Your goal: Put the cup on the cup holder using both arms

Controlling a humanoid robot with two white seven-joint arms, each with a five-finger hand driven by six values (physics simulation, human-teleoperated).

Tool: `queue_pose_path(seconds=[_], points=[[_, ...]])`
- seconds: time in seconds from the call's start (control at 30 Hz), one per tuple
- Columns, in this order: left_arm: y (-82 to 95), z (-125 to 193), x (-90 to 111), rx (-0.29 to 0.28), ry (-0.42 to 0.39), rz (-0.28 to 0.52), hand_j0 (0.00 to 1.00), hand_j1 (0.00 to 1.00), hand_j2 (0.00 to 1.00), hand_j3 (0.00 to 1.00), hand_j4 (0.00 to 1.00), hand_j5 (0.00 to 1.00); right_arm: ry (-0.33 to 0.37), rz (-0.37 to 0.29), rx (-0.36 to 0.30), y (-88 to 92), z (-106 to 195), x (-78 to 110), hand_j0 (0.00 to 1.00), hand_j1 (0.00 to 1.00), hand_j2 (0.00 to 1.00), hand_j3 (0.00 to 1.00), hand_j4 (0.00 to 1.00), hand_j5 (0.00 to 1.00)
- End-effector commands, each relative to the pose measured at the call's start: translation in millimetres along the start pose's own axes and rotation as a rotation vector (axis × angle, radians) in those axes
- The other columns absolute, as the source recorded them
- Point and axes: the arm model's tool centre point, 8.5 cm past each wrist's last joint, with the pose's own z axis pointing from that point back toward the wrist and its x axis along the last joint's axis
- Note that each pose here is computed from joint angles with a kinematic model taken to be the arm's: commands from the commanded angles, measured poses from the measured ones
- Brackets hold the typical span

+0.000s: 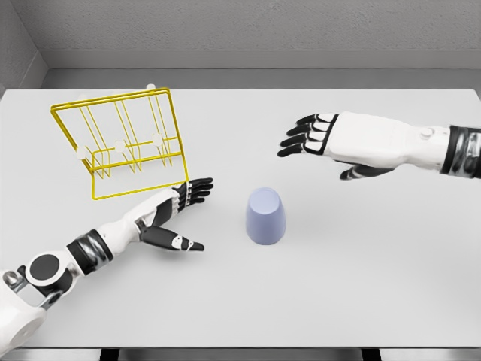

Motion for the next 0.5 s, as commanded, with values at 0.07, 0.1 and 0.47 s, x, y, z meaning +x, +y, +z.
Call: queue_pose_path(seconds=[0.07,0.1,0.47], points=[[-2.7,-6,1,-0.003,-0.007,0.013,1.00,1.00,1.00,1.00,1.00,1.00,0.148,0.017,-0.179,-39.1,61,-19.7,1.00,1.00,1.00,1.00,1.00,1.00],[-4.2,-11,3,-0.005,-0.013,0.017,1.00,1.00,1.00,1.00,1.00,1.00,0.149,-0.012,-0.166,-27.4,60,-19.8,1.00,1.00,1.00,1.00,1.00,1.00],[-27.9,-52,15,-0.076,-0.002,0.041,1.00,1.00,1.00,1.00,1.00,1.00,0.234,-0.181,-0.240,26.1,72,-32.8,1.00,1.00,1.00,1.00,1.00,1.00]])
